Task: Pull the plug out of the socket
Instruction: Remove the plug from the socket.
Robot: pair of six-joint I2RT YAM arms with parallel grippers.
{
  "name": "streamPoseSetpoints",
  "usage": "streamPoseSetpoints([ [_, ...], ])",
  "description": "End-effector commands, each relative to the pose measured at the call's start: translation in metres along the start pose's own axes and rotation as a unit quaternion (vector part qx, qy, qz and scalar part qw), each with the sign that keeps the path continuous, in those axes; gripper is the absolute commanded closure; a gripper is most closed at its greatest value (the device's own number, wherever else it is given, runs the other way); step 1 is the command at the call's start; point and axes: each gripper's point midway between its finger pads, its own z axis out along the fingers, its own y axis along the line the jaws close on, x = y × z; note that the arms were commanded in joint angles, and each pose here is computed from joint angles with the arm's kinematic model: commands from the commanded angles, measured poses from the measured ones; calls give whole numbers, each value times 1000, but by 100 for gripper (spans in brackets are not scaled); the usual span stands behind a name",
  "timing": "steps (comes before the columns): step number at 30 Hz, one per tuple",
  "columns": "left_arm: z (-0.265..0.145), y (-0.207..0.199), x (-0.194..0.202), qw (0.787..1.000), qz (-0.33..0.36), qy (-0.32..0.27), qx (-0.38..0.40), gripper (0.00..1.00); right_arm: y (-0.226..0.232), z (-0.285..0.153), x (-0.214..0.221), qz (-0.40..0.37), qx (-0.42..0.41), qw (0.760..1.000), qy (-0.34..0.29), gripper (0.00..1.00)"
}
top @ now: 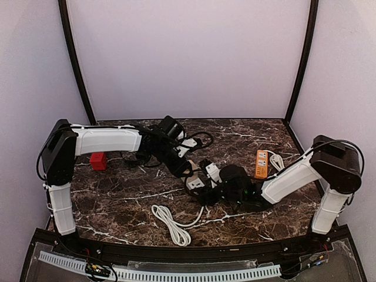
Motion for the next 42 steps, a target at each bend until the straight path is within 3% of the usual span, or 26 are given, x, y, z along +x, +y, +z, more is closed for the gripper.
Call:
streamPoseSetpoints([
  [1, 1, -24, 38, 997, -18, 63, 40, 80, 3, 9, -1, -14, 14, 1000, -14, 21],
  [16, -2, -24, 38, 997, -18, 65, 40, 84, -1, 37, 15, -44, 43, 998, -7, 31],
  [21, -4, -23, 37, 997, -15, 68, 37, 85, -7, 35, 17, -49, 55, 997, -11, 41],
  [31, -23, -20, 21, 998, -8, 54, 22, 87, -18, 33, 29, -53, 77, 996, -6, 75],
  [42, -45, -19, -4, 1000, -7, 20, 9, 89, -24, 40, 46, -45, 92, 994, 21, 93],
])
